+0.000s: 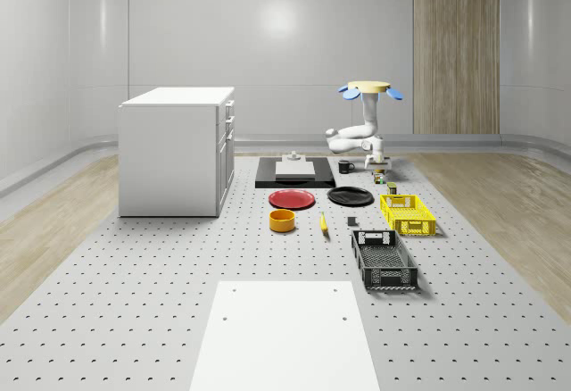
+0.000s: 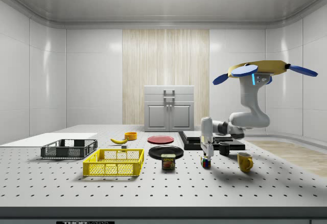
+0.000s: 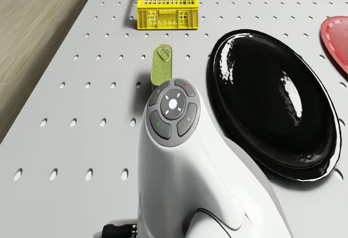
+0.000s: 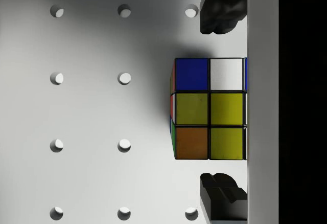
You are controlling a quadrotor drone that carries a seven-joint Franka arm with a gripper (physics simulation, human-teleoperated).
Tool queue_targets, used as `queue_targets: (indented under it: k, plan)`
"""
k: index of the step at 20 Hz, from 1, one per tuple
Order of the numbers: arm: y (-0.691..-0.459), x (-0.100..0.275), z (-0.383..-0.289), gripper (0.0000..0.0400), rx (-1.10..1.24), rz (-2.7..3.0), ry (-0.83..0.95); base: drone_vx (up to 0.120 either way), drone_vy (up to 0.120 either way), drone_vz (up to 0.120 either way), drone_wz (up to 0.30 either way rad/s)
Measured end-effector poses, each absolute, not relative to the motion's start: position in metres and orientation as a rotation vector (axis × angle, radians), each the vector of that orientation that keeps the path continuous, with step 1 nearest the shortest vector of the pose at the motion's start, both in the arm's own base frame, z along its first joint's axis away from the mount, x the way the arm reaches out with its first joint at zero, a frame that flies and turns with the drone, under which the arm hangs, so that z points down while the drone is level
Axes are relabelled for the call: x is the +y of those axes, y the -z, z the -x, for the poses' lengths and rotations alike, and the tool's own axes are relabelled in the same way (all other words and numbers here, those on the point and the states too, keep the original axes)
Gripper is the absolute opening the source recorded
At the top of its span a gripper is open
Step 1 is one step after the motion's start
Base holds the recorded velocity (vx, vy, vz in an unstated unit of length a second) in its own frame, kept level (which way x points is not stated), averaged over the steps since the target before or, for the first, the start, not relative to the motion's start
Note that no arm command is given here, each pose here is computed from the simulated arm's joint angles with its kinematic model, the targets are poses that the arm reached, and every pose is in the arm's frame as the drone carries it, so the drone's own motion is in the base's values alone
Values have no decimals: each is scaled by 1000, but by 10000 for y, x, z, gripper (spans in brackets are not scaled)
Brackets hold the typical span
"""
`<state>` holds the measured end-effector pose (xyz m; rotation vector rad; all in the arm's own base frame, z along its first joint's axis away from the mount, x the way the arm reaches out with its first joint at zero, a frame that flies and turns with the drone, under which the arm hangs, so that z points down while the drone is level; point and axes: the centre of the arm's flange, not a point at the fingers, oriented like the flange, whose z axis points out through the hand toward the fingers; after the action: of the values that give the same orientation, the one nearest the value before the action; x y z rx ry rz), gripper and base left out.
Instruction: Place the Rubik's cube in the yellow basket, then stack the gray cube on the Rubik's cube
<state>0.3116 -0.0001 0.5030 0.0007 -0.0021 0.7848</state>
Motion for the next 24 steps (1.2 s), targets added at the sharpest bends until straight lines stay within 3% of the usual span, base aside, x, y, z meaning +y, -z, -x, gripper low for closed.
queue_targets:
  k: [17,20,24]
  plan:
    - [-5241,55,-3166,400,-2,-1,-785,0,0,0,0]
    - [-5244,57,-3167,360,-2,-1,-785,0,0,0,0]
    - [-5246,59,-3167,338,-2,-1,-785,0,0,0,0]
